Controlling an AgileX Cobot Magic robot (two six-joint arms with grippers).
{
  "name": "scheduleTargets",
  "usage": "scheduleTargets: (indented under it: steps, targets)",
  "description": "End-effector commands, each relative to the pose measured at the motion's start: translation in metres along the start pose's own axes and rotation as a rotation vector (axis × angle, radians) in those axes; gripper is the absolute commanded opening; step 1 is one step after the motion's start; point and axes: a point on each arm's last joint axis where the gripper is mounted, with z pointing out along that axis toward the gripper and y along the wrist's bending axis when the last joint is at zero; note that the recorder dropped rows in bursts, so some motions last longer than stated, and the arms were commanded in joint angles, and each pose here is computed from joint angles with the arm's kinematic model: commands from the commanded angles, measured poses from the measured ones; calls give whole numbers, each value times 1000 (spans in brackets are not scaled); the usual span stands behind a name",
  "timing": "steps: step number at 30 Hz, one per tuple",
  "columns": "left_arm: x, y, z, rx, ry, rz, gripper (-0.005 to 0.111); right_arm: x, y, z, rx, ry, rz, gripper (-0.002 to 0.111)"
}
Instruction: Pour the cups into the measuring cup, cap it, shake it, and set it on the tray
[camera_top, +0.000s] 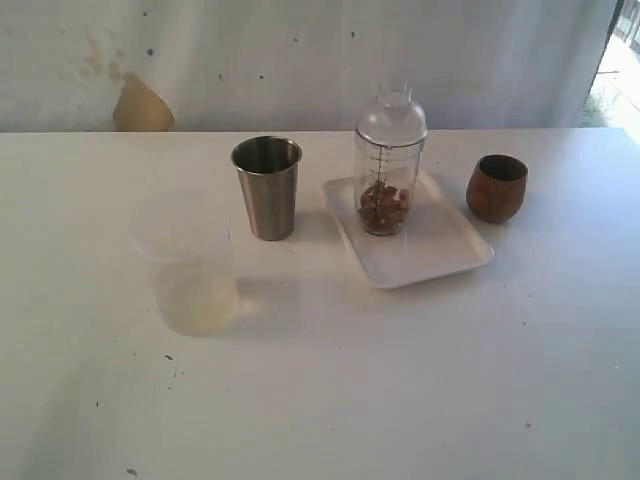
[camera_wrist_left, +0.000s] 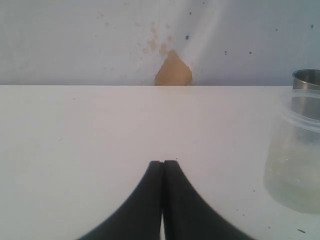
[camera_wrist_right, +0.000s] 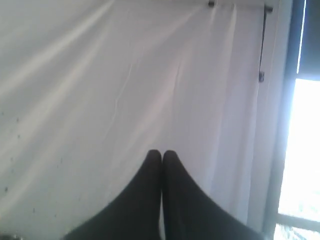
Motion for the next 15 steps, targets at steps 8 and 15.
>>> scheduleTargets:
  steps: [8, 15]
  targets:
    - [1, 0, 0, 1, -2, -2, 0, 87, 13, -18, -31, 351, -53, 0]
    - [1, 0, 0, 1, -2, -2, 0, 103, 13, -26, -28, 554, -43, 0]
